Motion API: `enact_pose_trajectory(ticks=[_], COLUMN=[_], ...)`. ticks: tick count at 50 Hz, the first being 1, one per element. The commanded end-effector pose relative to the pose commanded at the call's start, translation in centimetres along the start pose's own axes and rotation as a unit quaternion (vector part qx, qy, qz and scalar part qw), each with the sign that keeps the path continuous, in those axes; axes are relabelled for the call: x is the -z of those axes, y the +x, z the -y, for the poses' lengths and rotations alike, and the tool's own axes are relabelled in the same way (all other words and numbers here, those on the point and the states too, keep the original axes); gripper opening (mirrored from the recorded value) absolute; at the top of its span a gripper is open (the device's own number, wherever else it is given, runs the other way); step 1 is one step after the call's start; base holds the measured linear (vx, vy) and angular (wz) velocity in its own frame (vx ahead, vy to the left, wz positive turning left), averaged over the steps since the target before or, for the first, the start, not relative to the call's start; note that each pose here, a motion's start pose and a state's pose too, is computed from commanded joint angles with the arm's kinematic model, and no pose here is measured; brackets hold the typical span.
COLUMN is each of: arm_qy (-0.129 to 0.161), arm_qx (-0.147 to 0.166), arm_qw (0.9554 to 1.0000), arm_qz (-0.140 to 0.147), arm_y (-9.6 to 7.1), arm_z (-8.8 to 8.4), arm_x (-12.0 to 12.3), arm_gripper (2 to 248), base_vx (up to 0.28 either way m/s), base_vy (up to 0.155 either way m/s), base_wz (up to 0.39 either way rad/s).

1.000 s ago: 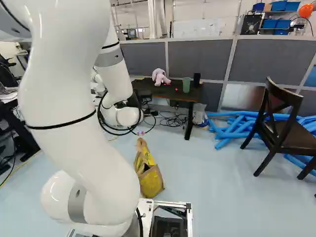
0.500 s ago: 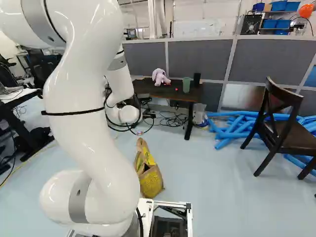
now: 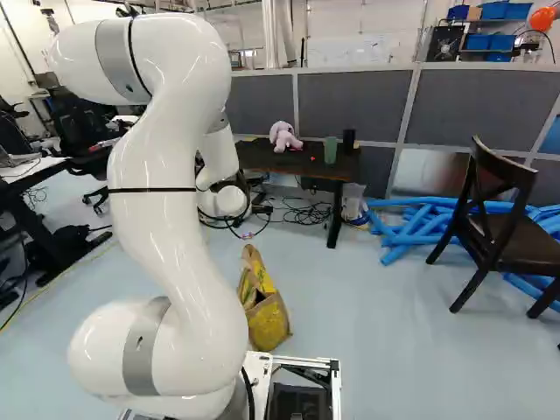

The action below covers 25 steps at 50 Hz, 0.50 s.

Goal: Pick up the bag on the ground and place it on the table

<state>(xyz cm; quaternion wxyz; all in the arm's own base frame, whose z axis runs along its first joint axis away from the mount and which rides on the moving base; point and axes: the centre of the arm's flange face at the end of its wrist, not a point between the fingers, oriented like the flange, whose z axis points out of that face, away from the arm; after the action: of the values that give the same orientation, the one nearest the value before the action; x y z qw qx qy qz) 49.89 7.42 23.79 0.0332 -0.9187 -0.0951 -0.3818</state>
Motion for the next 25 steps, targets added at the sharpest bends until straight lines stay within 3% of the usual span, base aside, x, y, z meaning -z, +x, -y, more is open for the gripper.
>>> enact_pose_trajectory(ticks=[25], arm_qy=[0.01], arm_qx=[0.011], arm_qw=[0.9987], arm_qz=[0.049], arm_y=[-0.1], arm_z=[1.4], arm_x=[-6.0], arm_gripper=[247], base_vx=[0.0], base_vy=[0.0], base_wz=[0.0])
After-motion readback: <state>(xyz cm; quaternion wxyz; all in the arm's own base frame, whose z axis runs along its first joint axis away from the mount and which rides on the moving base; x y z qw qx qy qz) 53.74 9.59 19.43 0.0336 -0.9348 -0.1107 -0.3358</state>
